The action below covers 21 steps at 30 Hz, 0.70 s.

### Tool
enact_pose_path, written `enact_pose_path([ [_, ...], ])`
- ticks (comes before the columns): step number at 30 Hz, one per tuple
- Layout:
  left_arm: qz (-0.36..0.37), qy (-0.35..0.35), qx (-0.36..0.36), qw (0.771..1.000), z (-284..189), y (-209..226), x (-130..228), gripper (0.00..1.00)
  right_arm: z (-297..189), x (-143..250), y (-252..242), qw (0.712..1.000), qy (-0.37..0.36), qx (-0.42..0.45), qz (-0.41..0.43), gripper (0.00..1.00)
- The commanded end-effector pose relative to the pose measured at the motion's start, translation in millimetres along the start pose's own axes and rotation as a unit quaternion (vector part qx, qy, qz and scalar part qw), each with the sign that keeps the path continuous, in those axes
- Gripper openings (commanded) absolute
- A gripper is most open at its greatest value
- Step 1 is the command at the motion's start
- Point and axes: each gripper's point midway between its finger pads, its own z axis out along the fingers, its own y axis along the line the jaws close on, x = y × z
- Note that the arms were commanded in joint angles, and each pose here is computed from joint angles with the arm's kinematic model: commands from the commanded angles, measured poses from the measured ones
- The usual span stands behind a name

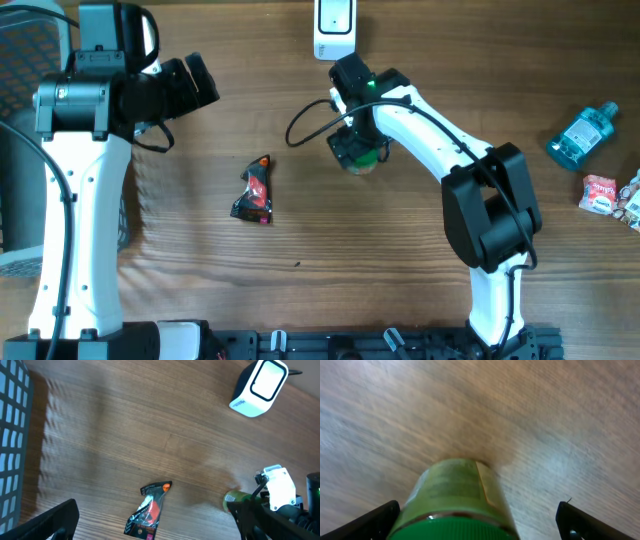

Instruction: Scan the item barcode

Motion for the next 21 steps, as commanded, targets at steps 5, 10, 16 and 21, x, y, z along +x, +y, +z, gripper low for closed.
enact_pose_path([
  [5,-0.009,0.004,-0.010,1.000,3,5,0,1.00,-72,-17,0,0.996,-0.084,-0.014,0.005,1.00],
  [10,-0.009,0.007,-0.012,1.000,3,6,2,1.00,-141,-28,10,0.975,-0.171,-0.076,0.123,1.00],
  [16,-0.009,0.006,-0.012,1.000,3,6,2,1.00,-148,12,-1,0.828,-0.086,-0.088,0.546,1.00],
  [21,-0.009,0.006,-0.012,1.000,3,6,2,1.00,-136,58,4,0.659,0.010,-0.039,0.751,1.00],
])
